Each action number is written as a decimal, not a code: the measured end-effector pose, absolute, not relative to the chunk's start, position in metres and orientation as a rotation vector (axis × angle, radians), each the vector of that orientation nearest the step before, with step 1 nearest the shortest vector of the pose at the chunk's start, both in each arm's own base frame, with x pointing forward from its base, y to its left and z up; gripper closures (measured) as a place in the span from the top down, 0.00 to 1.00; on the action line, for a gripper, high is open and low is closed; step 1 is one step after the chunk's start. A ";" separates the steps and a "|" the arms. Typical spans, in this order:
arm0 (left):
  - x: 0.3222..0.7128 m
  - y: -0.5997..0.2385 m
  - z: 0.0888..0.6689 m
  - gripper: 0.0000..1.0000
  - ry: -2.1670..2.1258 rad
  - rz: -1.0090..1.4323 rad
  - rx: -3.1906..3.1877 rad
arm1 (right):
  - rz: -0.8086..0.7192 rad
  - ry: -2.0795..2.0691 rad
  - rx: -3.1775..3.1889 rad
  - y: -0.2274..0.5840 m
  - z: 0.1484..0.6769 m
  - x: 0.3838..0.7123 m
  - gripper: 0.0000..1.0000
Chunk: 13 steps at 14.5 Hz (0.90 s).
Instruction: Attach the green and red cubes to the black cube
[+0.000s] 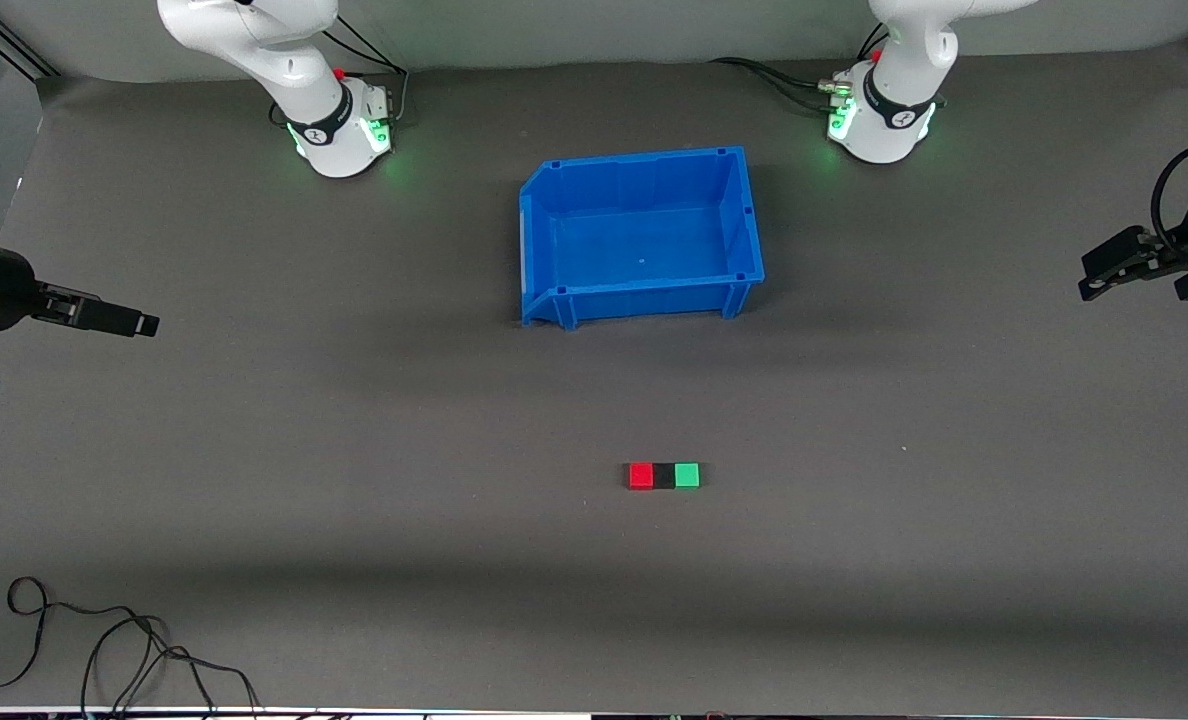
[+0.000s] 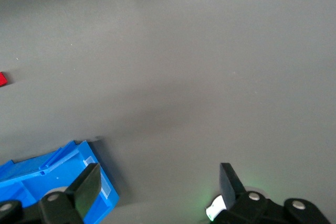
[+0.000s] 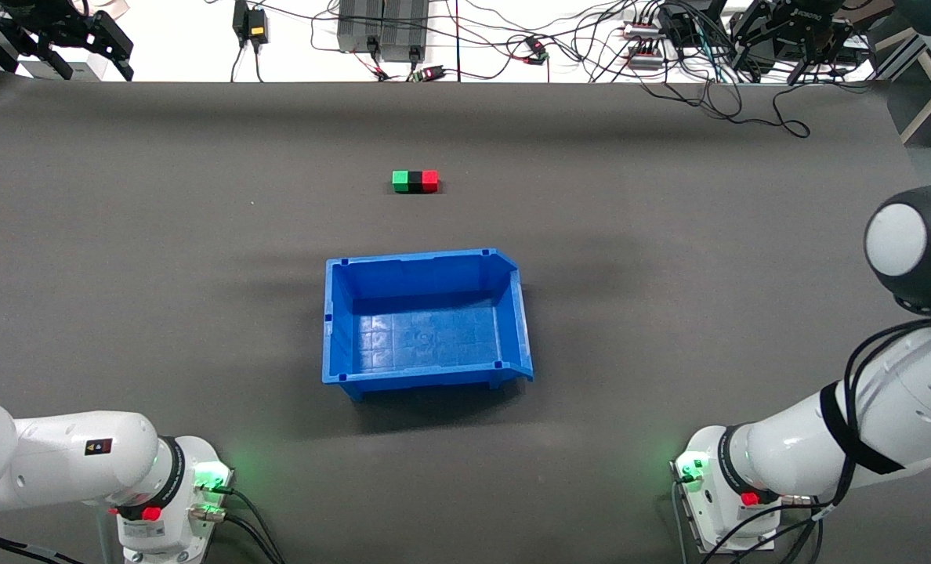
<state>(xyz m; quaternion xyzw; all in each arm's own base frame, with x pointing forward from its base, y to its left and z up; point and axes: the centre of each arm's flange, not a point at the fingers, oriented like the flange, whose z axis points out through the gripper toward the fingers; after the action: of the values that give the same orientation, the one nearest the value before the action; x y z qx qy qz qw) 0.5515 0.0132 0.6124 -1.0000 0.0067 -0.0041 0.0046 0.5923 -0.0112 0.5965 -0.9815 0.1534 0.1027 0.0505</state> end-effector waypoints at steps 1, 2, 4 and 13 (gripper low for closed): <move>0.553 0.013 0.612 1.00 0.021 -0.008 -3.133 | 0.291 0.469 -2.994 -0.014 0.595 0.587 1.00; 0.554 0.013 0.611 1.00 0.021 -0.002 -3.133 | 0.267 0.471 -2.998 -0.015 0.594 0.582 1.00; 0.556 0.014 0.609 0.98 0.021 0.010 -3.133 | 0.203 0.448 -3.008 -0.015 0.593 0.575 1.00; 0.557 0.014 0.605 0.99 0.022 0.024 -3.134 | -0.008 0.324 -3.043 -0.026 0.629 0.556 1.00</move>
<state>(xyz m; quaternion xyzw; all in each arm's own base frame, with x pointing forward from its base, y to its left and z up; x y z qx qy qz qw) 0.5572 0.0137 0.6049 -0.9999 0.0070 0.0077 0.0039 0.5561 -0.0259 0.6286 -0.9935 0.1059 -0.0027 0.0405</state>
